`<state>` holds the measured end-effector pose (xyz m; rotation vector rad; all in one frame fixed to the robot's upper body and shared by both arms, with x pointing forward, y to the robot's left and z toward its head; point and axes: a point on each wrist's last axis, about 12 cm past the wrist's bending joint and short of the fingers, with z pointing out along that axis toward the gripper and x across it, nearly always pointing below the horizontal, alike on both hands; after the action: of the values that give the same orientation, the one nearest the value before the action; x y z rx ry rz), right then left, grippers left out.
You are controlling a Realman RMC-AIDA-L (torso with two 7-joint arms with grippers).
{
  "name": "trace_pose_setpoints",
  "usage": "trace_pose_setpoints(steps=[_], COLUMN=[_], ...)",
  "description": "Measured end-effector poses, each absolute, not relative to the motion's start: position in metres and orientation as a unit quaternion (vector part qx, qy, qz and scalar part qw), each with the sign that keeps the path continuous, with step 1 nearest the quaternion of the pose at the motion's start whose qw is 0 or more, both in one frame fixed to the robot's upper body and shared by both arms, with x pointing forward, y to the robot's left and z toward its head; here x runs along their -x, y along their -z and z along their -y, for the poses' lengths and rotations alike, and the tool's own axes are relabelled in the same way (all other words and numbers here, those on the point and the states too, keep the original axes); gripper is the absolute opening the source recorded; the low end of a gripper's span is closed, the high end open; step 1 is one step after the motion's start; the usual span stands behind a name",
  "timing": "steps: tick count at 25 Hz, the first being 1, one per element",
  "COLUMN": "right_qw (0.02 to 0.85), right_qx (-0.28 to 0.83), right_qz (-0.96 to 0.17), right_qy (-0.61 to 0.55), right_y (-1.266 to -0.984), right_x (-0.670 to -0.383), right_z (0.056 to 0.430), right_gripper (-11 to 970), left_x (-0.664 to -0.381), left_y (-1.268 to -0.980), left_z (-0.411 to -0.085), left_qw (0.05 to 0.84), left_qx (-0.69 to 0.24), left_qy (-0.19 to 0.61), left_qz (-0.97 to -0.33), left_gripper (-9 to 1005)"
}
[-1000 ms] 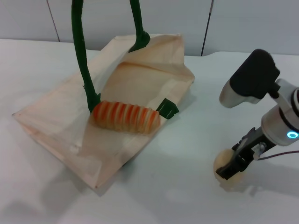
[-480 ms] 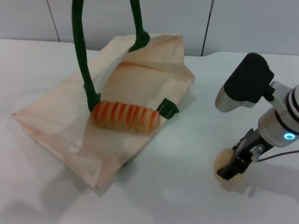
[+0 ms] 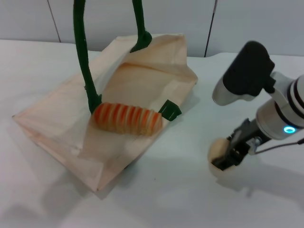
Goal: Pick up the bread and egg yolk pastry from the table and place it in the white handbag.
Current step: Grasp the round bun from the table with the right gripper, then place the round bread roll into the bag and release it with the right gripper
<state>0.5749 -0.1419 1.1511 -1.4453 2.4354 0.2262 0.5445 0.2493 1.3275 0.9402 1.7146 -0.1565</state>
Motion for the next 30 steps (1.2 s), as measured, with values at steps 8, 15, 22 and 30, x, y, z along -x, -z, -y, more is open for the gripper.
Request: trace_pose_setpoints(steps=[8,15,22,30], right_qw=[0.223,0.264,0.269,0.308], right_qx=[0.525,0.528,0.521,0.512], right_qz=[-0.815,-0.800,-0.803,-0.795], right_qy=[-0.107,-0.112,-0.106,-0.105], right_y=[-1.169,-1.171,-1.166,-1.173], right_x=[-0.577,-0.585,-0.594,-0.602], right_z=[0.112,0.098,0.097,0.095], right_gripper=[639,612,608,603], left_x=[-0.545,-0.546,-0.545,-0.542], left_y=[-1.330,-1.330,-1.329,-1.330], left_z=[-0.245,-0.223,-0.212,-0.207], left_qw=[0.560,0.560,0.560,0.559], left_qx=[-0.405,-0.434,-0.448,-0.456], left_qy=[0.074,0.088,0.097,0.114], left_qz=[-0.719,-0.701,-0.690,-0.683], left_gripper=[148,150,152,155])
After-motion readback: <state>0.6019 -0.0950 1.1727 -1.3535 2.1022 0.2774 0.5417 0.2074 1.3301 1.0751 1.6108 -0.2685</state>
